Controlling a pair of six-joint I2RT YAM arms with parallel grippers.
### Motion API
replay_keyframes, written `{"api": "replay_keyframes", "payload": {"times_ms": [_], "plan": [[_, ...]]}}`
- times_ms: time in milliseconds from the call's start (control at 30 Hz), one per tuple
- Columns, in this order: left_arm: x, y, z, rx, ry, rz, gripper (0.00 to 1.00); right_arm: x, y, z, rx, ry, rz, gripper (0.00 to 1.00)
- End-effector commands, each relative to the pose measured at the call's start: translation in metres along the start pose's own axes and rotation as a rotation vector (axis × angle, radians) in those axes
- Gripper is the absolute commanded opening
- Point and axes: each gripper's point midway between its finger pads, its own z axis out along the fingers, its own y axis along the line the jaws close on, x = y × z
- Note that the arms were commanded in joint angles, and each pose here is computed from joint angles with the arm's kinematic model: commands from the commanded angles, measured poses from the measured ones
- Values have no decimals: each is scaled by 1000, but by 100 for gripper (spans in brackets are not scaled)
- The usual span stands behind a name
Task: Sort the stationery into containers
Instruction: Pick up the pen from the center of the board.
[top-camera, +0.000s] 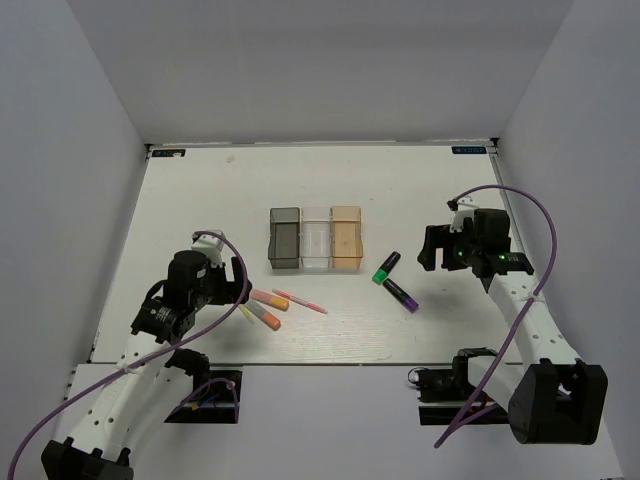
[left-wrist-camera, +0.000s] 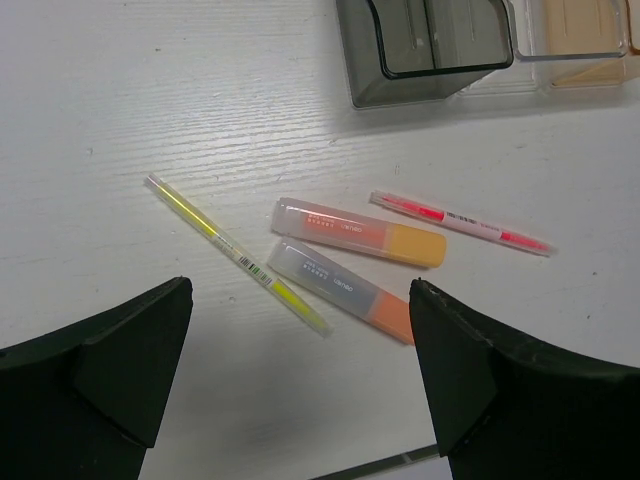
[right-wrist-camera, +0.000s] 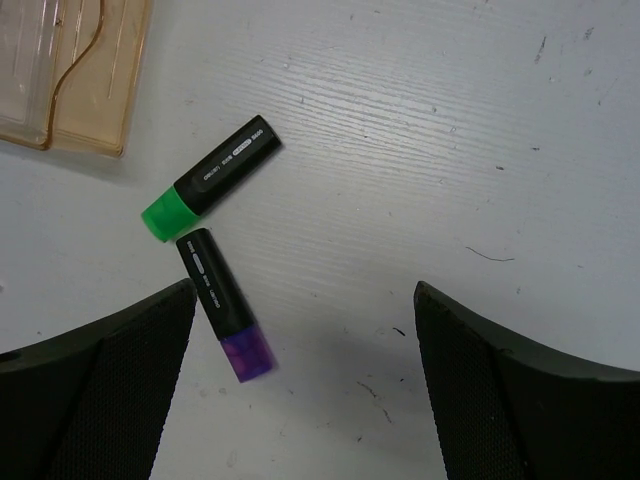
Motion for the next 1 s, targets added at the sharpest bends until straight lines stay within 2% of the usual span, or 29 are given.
{"api": "replay_keyframes", "payload": {"times_ms": [0,300,367,400,433,467,500,533,567,600,633,667,700,733,767,800,867,900,933,967], "plan": [[-5,-2,0,17,-22,7,100,-13,4,-3,-18,-52,0,90],[-4,-1,1,8,-15,3,100,-12,5,-2,-22,-43,-8,90],[-2,-2,2,18,-14,2,93,-5,7,-5,-45,-17,-81,90],[-3,-4,2,31,-22,6,82,-5,8,-7,-60,-14,-110,90],[-2,-6,4,41,-18,5,40,3,9,-11,-82,11,-188,90],[-3,-6,4,38,-17,-3,20,2,12,-12,-99,8,-239,90],[-2,-6,4,36,-14,-9,7,-1,9,-17,-85,-6,-257,90],[-1,-4,6,22,-3,-13,0,-1,1,-18,-38,3,-266,90],[-5,-2,7,7,-17,-34,4,-6,-3,-22,-7,-11,-271,90],[1,1,8,-19,11,-64,17,-10,-8,-27,30,-29,-280,90],[6,2,9,-26,34,-79,62,-10,-8,-27,30,-27,-291,90],[7,8,11,-78,45,-132,68,-7,-7,-26,20,-26,-306,90],[4,14,11,-122,41,-165,71,-6,-1,-24,-18,-25,-319,90],[17,19,8,-165,98,-192,73,-6,-1,-24,-19,-24,-316,90],[16,27,11,-231,122,-215,73,-6,0,-22,-22,-22,-303,58],[16,26,12,-259,130,-304,73,-3,11,-20,-85,-19,-301,1],[32,34,10,-346,212,-357,67,-5,18,-20,-114,-16,-248,0],[30,33,13,-368,230,-389,65,-4,20,-20,-125,-9,-239,4],[33,35,16,-396,254,-408,62,-5,21,-19,-125,-10,-231,33],[30,37,16,-416,256,-418,54,-4,23,-19,-129,-5,-234,38]]}}
